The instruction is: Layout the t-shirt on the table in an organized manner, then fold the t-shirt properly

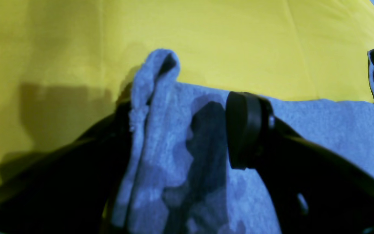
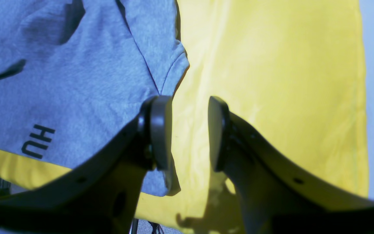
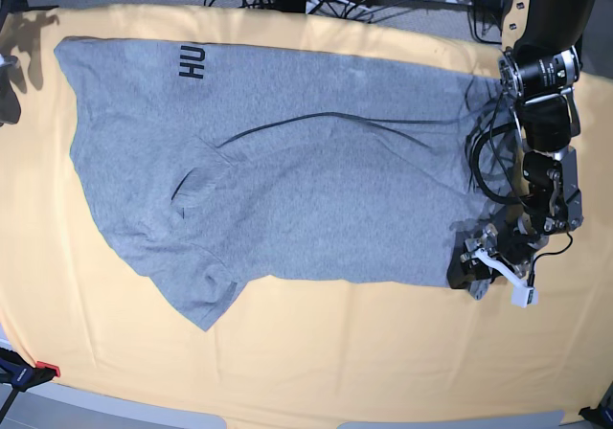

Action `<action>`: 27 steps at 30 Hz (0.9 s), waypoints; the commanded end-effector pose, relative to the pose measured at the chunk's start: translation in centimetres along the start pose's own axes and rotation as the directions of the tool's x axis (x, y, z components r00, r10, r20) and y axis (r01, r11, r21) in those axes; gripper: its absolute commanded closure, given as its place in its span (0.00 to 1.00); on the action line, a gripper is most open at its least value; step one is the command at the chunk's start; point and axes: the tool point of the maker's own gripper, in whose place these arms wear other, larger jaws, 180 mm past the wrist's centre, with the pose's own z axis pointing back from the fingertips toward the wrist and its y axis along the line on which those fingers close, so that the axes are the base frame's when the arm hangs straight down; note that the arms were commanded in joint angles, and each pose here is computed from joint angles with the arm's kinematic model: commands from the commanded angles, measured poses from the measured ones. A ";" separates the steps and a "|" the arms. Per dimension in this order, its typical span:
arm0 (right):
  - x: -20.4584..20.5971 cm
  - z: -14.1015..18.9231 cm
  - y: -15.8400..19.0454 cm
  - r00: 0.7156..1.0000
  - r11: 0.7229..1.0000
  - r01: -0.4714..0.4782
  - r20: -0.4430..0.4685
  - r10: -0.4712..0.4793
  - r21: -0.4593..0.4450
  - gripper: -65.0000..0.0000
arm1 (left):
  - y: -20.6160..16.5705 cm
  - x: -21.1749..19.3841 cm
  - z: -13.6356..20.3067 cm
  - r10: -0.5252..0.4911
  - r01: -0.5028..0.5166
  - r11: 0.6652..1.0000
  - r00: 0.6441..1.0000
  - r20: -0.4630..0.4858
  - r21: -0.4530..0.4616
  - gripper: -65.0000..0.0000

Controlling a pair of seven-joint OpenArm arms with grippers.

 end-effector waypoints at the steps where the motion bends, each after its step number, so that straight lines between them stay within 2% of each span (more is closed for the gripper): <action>1: 1.4 0.5 0.0 0.999 1.000 -0.029 0.041 0.029 0.000 0.67 | 0.2 2.2 0.4 -0.018 0.018 1.000 0.999 0.041 0.005 0.52; 3: 1.6 0.5 0.0 0.998 1.000 -0.026 0.058 0.026 0.002 0.67 | 1.0 2.6 0.6 -0.006 0.004 0.999 0.998 0.056 0.037 0.68; 6: 2.7 0.5 0.0 0.993 1.000 -0.027 0.114 0.026 0.002 0.67 | 2.8 3.2 1.2 0.021 -0.030 0.992 0.997 0.078 0.119 1.00; 12: 6.1 -0.6 0.8 0.971 0.998 -0.048 0.236 0.040 0.030 0.67 | 3.3 3.1 1.3 0.023 -0.032 0.990 0.998 0.064 0.139 1.00; 16: 7.1 -5.4 2.5 0.975 0.992 -0.093 0.208 0.074 0.082 0.67 | 3.0 3.0 1.3 0.019 -0.027 0.992 0.998 0.059 0.125 1.00; 19: 8.6 -9.5 3.2 0.972 0.988 -0.113 0.216 0.088 0.104 0.52 | 2.7 2.9 1.2 0.021 -0.027 0.994 0.998 0.053 0.106 1.00; 21: 9.6 -12.1 3.0 0.976 0.990 -0.094 0.205 0.070 0.108 0.44 | 2.6 2.8 1.2 0.020 -0.024 0.994 0.999 0.048 0.103 1.00; 23: 10.6 -14.4 2.7 0.981 0.990 -0.066 0.190 0.042 0.125 0.44 | 2.7 2.8 1.2 0.019 -0.024 0.994 0.999 0.047 0.104 1.00; 27: 12.0 -18.1 1.3 0.978 0.978 0.085 0.172 -0.118 0.188 0.44 | 2.6 2.7 1.2 0.020 -0.025 0.994 0.999 0.044 0.104 1.00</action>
